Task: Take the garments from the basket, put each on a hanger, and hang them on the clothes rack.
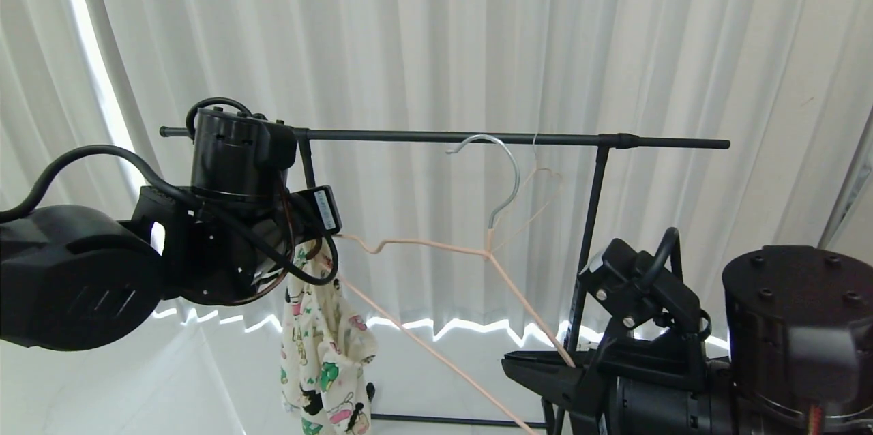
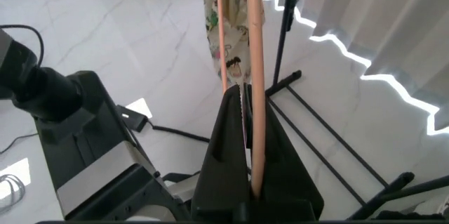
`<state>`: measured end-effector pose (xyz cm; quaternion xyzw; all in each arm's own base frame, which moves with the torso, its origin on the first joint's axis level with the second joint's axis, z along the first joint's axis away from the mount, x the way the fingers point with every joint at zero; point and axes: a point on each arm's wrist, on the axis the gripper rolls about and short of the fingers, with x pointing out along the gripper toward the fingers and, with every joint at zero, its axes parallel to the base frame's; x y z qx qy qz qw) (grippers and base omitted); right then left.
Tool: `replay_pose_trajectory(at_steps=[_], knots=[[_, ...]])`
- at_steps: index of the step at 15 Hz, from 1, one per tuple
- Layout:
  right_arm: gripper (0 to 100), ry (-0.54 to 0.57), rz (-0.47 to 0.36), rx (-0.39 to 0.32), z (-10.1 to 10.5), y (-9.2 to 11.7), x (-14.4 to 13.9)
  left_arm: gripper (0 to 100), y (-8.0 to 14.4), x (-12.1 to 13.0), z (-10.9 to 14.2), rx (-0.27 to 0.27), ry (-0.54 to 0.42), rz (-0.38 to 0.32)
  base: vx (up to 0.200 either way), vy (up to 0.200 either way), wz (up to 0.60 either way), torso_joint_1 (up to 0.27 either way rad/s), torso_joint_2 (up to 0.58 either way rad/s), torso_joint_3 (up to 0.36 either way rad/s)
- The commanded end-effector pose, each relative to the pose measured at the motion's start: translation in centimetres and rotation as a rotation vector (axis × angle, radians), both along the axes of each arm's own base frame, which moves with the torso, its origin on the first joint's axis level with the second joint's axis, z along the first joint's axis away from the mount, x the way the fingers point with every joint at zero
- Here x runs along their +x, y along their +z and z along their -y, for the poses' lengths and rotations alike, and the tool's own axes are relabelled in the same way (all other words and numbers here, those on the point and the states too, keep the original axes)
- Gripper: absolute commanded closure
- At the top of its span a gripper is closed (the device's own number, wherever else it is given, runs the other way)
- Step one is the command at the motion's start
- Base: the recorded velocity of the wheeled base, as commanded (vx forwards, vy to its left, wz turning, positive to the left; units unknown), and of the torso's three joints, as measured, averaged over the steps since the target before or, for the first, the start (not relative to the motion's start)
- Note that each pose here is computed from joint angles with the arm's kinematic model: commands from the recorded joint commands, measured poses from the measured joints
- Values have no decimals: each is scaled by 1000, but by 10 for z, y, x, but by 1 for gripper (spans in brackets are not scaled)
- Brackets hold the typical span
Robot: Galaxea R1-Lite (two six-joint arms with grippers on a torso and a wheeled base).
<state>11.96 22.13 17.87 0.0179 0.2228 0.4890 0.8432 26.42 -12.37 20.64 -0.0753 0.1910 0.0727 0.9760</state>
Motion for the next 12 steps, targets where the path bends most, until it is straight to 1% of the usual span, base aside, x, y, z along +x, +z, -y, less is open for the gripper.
replay_pose_trajectory(at_steps=[1, 2, 3, 4, 5, 6, 7, 8, 11, 12], knots=[[100, -21, -11, -12, -5, -4, 8, 100, 4, -4, 1, -8, -8, 13, 0, 0, 0, 0, 0, 0], [100, -29, -2, 4, -7, -2, 11, 100, 5, -5, 2, -10, -12, 17, 0, 0, 0, 0, 0, 0], [100, -29, 4, 15, -10, -2, 13, 100, 9, -11, 6, -20, -36, 29, 0, 0, 0, 0, 0, 0], [100, -32, 7, 19, -13, -1, 16, 100, 11, -16, 11, -24, -60, 33, 0, 0, 0, 0, 0, 0], [100, -36, 9, 21, -16, -2, 17, 100, 11, -24, 20, -44, -94, 35, 0, 0, 0, 0, 0, 0], [100, -39, 11, 22, -17, -2, 18, 100, 11, -28, 25, -50, -113, 35, 0, 0, 0, 0, 0, 0], [100, -47, 15, 21, -22, -2, 20, 100, 11, -38, 36, -58, -163, 33, 0, 0, 0, 0, 0, 0], [100, -47, 16, 22, -23, -2, 21, 100, 11, -43, 44, -67, -194, 33, 0, 0, 0, 0, 0, 0], [100, -35, 10, 12, -26, -5, 19, 100, 13, -56, 59, -72, -267, 34, 0, 0, 0, 0, 0, 0], [100, -33, 4, -1, -29, -9, 19, 100, 13, -69, 73, -71, -335, 31, 0, 0, 0, 0, 0, 0]])
